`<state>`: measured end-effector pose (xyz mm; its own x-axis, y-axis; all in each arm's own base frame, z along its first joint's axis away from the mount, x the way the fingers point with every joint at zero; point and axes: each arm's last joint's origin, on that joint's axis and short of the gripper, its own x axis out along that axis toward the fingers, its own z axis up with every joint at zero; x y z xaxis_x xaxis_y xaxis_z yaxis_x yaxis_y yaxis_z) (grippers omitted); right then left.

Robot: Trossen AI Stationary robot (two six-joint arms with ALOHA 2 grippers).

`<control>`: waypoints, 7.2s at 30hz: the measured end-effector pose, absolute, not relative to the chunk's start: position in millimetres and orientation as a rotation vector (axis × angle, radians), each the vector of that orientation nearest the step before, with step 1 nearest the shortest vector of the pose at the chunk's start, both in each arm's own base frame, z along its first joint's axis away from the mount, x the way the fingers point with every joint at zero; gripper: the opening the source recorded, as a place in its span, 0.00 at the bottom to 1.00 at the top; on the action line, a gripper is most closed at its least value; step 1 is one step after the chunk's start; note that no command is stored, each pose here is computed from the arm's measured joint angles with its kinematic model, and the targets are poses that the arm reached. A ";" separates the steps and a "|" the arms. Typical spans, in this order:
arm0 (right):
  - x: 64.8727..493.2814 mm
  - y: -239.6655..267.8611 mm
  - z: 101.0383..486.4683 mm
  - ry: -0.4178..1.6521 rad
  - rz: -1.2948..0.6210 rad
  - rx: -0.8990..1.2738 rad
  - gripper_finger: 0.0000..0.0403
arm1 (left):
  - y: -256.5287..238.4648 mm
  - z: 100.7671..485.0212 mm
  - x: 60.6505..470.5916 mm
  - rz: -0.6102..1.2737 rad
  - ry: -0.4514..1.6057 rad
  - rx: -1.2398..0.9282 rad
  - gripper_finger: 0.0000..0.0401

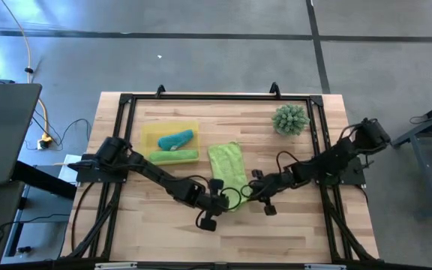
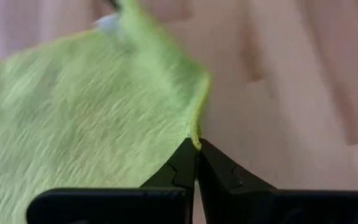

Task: Roll microfiber towels into tight, uniform cylinder then place into a basket
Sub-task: Roll the light green microfiber towel

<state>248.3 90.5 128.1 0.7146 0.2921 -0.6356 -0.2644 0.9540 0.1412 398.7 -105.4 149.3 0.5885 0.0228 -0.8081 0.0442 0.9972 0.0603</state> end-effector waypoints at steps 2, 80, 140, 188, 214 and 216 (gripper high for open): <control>249.1 87.0 127.5 0.717 0.289 0.042 0.00 | -103.6 149.3 397.0 0.056 0.950 0.042 0.00; 256.0 94.5 84.0 0.774 0.141 -0.149 0.09 | -68.9 168.8 389.7 0.383 1.232 -0.112 0.37; 272.2 58.6 100.7 0.774 0.268 0.587 0.01 | -58.0 137.3 368.6 0.005 1.165 -0.389 0.02; 267.4 87.9 101.4 0.568 0.286 -0.534 0.45 | -26.5 115.9 360.5 0.006 1.142 -0.588 0.02; 277.3 60.0 98.4 0.659 0.274 0.261 0.01 | -28.5 145.4 352.2 -0.005 1.088 -0.440 0.16; 278.8 52.8 98.8 0.675 0.249 0.393 0.01 | -30.7 146.6 349.0 -0.010 1.106 -0.408 0.19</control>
<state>278.8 52.8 98.8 0.7553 0.3477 -0.5555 -0.0971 0.8976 0.4299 349.0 -30.7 146.6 0.4557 -0.2090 -0.8652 -0.1928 0.9258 -0.3252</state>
